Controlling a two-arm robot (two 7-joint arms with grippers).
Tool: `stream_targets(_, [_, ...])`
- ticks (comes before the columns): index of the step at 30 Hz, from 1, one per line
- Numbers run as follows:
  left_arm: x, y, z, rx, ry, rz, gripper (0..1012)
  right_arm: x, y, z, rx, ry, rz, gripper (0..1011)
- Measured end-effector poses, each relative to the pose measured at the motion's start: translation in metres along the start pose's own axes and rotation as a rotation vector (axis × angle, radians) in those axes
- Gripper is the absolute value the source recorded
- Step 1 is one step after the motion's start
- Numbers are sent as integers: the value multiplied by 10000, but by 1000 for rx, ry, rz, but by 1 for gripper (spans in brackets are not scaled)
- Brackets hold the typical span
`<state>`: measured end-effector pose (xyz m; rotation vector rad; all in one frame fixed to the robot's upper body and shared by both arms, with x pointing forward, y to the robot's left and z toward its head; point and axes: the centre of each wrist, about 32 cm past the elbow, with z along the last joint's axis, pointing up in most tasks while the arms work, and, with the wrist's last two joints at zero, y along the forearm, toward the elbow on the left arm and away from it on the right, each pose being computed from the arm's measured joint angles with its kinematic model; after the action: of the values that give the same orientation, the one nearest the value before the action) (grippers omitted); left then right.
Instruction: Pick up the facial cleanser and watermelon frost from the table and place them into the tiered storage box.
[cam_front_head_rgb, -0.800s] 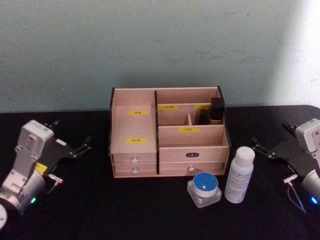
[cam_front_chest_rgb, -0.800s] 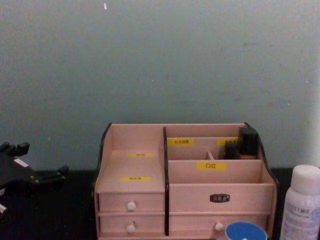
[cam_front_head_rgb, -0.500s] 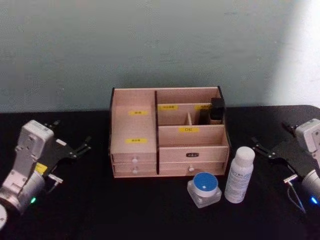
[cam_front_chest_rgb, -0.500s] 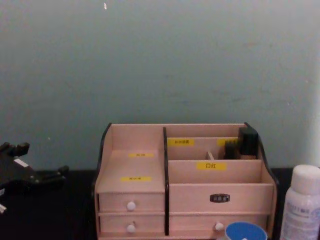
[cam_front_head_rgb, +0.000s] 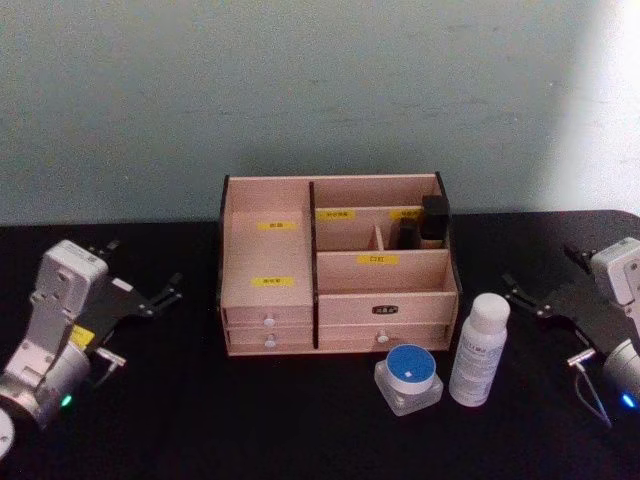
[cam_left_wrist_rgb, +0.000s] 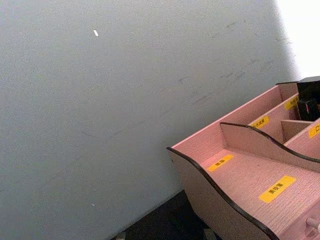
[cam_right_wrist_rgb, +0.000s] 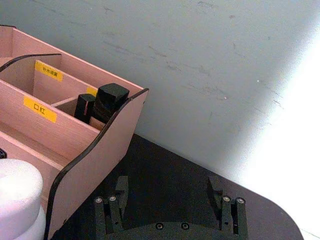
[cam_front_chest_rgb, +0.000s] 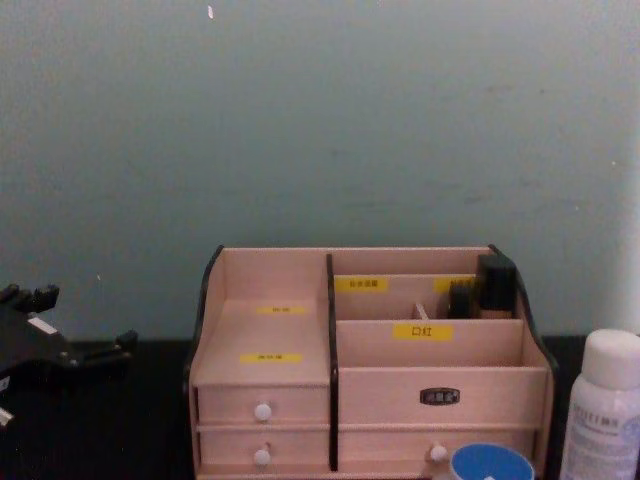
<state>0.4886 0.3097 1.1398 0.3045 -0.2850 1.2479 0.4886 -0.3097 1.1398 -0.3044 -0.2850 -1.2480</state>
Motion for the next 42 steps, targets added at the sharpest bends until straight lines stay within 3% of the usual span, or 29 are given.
stream_targets(27, [0,0,0,0,0,0,1001,5,-36,14,-3,16,-3,1002])
stream_targets(32, [0,0,0,0,0,0,1001,11,-115,43,-11,32,11,1002])
stream_targets(42, [0,0,0,0,0,0,1001,59,-419,149,-72,109,75,1002])
